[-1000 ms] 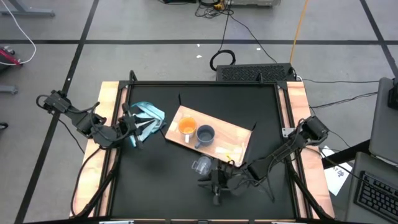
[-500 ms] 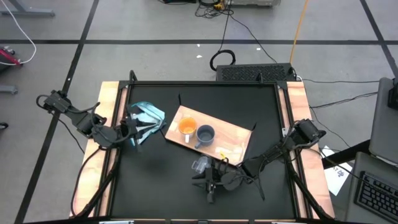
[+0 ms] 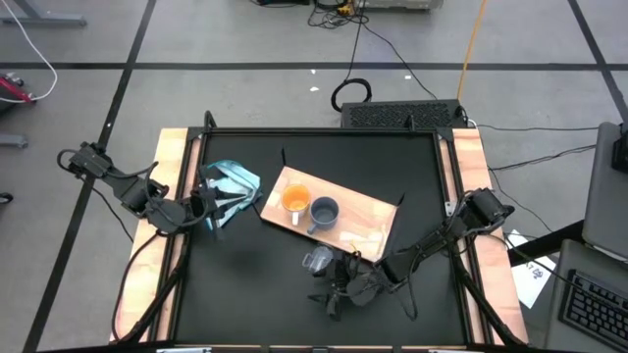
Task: Stack small to large cups/mugs on shelf
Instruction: Put the transparent cup on the shelf
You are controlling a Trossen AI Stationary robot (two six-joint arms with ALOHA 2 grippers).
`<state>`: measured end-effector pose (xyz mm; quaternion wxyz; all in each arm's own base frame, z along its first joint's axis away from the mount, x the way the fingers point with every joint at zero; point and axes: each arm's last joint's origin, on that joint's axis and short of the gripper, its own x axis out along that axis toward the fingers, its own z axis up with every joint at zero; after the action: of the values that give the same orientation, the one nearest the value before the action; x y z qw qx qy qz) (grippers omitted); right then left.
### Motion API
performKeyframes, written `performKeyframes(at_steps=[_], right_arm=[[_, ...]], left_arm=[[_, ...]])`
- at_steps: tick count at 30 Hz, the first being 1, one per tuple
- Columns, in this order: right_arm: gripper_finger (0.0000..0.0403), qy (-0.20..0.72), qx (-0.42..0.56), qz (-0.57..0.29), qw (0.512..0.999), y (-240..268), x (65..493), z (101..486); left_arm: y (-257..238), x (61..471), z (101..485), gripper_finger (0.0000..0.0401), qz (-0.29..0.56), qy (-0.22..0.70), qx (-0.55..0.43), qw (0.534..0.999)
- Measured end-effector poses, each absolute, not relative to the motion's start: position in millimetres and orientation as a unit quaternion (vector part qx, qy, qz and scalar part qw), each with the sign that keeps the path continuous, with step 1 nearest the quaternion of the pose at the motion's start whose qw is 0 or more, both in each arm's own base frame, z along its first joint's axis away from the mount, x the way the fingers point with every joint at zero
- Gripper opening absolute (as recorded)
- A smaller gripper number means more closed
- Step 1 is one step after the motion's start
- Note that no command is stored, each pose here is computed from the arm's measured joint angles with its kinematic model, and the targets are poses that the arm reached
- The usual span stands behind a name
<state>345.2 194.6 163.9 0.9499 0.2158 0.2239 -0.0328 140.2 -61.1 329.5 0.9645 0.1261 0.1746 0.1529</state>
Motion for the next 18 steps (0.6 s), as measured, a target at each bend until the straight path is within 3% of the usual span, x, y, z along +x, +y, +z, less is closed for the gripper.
performKeyframes(at_steps=[18], right_arm=[[0.0311, 0.226, 0.159, -0.135, 0.952, 187.9, 338.8, 155.7]], left_arm=[[-61.1, 140.3, 329.4, 0.0031, 0.153, 0.175, 0.126, 0.964]])
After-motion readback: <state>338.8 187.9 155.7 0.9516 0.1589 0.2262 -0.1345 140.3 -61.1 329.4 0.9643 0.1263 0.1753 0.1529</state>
